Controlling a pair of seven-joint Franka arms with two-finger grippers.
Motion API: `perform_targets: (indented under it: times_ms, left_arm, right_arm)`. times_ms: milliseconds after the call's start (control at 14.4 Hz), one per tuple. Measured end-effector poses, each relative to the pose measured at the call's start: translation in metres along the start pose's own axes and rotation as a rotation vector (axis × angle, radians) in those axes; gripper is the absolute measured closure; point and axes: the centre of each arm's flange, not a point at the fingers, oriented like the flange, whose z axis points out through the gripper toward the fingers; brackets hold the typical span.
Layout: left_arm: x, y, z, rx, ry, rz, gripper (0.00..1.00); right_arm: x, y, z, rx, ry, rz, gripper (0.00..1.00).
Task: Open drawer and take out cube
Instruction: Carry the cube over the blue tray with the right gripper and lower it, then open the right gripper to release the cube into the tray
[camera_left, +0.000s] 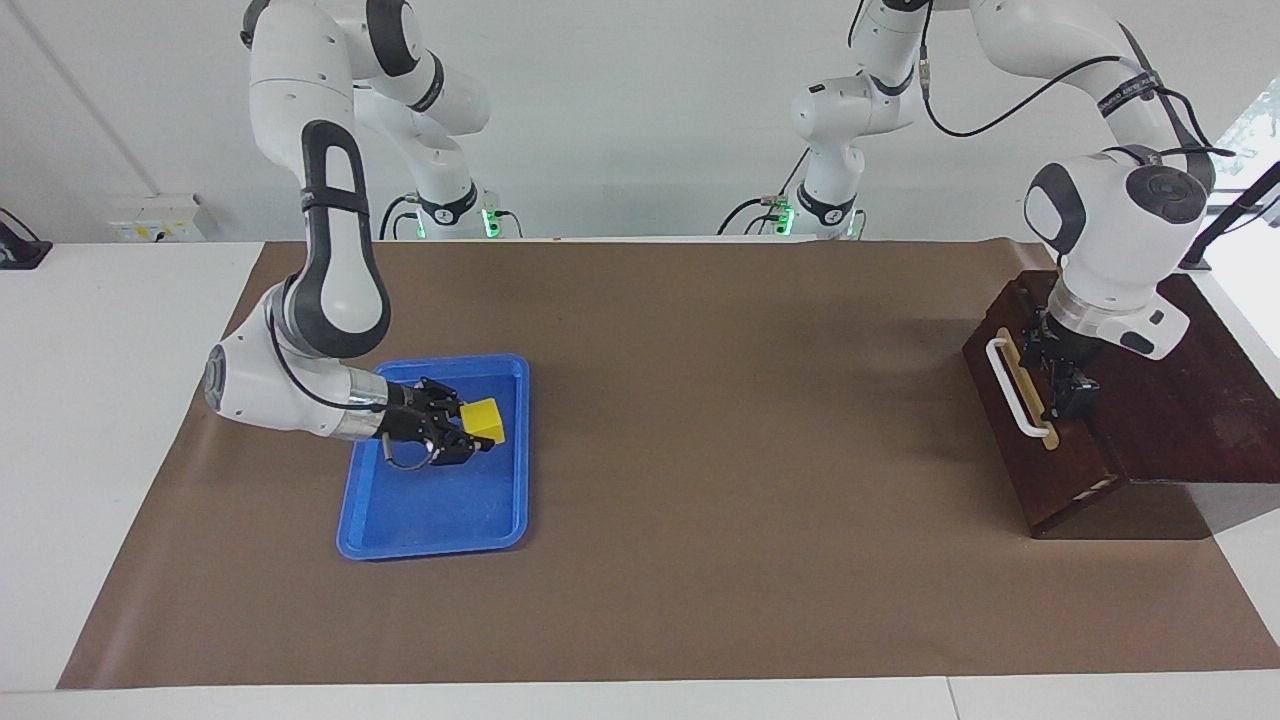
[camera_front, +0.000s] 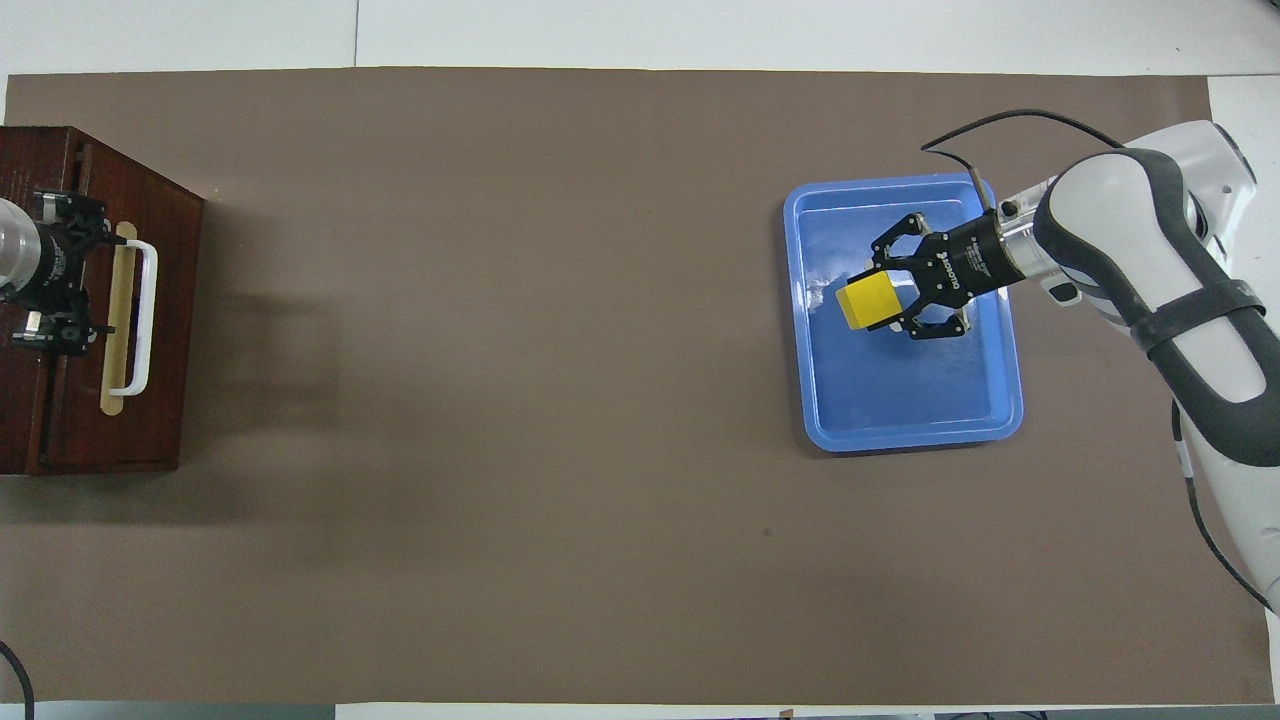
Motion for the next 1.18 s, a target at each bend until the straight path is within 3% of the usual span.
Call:
perform_targets:
  times_ms: [278, 626, 905, 1183]
  left_arm:
    - [0.007, -0.002, 0.001, 0.002, -0.003, 0.028, 0.00]
    - [-0.003, 0.002, -0.015, 0.023, -0.002, 0.181, 0.00]
    - [-0.033, -0.002, -0.055, 0.078, -0.024, 0.523, 0.00]
    - [-0.045, -0.021, -0.096, 0.090, -0.114, 0.909, 0.00]
  right_arm:
    - [0.047, 0.056, 0.003, 0.012, 0.006, -0.039, 0.44]
    - [0.051, 0.061, 0.005, 0.073, 0.022, 0.018, 0.44]
    - [0.052, 0.059, 0.004, 0.118, 0.013, 0.105, 0.44]
    - [0.048, 0.057, 0.014, 0.126, 0.011, 0.194, 0.44]
